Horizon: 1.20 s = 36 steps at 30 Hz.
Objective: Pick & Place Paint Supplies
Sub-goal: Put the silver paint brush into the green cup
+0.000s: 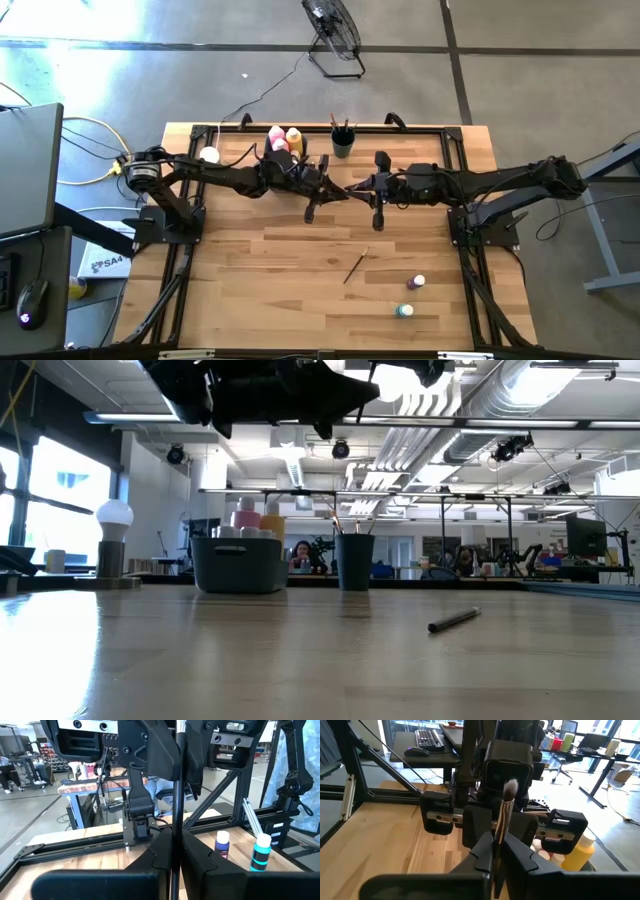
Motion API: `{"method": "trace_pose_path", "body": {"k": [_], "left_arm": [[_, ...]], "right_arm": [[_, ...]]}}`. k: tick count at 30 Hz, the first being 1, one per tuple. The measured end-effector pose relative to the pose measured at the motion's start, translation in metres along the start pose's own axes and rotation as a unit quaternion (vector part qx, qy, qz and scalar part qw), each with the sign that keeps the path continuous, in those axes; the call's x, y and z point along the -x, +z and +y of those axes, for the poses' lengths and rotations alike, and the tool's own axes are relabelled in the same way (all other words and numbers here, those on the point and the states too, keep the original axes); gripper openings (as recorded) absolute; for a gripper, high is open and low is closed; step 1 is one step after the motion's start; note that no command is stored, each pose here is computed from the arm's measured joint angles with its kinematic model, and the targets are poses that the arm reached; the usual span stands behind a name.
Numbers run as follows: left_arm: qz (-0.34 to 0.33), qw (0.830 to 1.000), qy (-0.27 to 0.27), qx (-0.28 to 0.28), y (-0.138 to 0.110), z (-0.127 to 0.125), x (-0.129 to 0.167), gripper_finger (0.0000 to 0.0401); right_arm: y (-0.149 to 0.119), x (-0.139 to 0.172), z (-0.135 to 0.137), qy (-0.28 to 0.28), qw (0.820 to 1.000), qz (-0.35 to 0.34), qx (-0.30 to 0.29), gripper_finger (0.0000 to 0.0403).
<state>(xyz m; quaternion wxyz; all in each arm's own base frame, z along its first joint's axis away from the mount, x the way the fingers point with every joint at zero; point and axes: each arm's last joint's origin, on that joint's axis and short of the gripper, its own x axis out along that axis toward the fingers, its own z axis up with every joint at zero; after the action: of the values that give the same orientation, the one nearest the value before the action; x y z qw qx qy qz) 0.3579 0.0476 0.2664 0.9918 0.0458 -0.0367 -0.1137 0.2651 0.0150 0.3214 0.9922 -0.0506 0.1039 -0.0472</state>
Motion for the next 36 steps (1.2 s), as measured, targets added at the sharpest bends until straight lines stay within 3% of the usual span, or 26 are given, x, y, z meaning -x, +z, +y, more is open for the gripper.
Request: {"method": "trace_pose_path", "body": {"k": [7,16,20,23,28,33,36], "left_arm": [[0.008,0.999,0.031,0.002,-0.001,0.002,0.000,0.0047],[0.024,0.999,0.035,-0.007,-0.004,0.002,0.000,0.0197],[0.030,0.999,0.033,-0.026,0.001,0.001,0.004,0.0240],[0.042,0.998,0.036,-0.025,0.006,0.000,0.008,0.0255],[0.062,0.994,0.085,-0.024,0.018,0.000,0.017,0.0260],[0.105,0.984,0.141,-0.018,0.016,0.001,0.022,0.0260],[0.128,0.981,0.148,-0.013,0.012,0.002,0.024,0.0260]], "right_arm": [[0.000,0.000,0.000,-0.004,1.000,0.002,0.001,0.0015],[0.000,0.000,0.000,0.001,1.000,0.002,-0.001,0.0013],[0.000,0.000,0.000,-0.001,1.000,0.002,-0.001,0.0013],[0.000,0.000,0.000,-0.002,1.000,0.002,-0.001,0.0013],[0.000,0.000,0.000,-0.003,1.000,0.002,-0.001,0.0013],[0.000,0.000,0.000,-0.003,1.000,0.002,0.000,0.0013],[0.000,0.000,0.000,-0.003,1.000,0.002,0.000,0.0013]]}}
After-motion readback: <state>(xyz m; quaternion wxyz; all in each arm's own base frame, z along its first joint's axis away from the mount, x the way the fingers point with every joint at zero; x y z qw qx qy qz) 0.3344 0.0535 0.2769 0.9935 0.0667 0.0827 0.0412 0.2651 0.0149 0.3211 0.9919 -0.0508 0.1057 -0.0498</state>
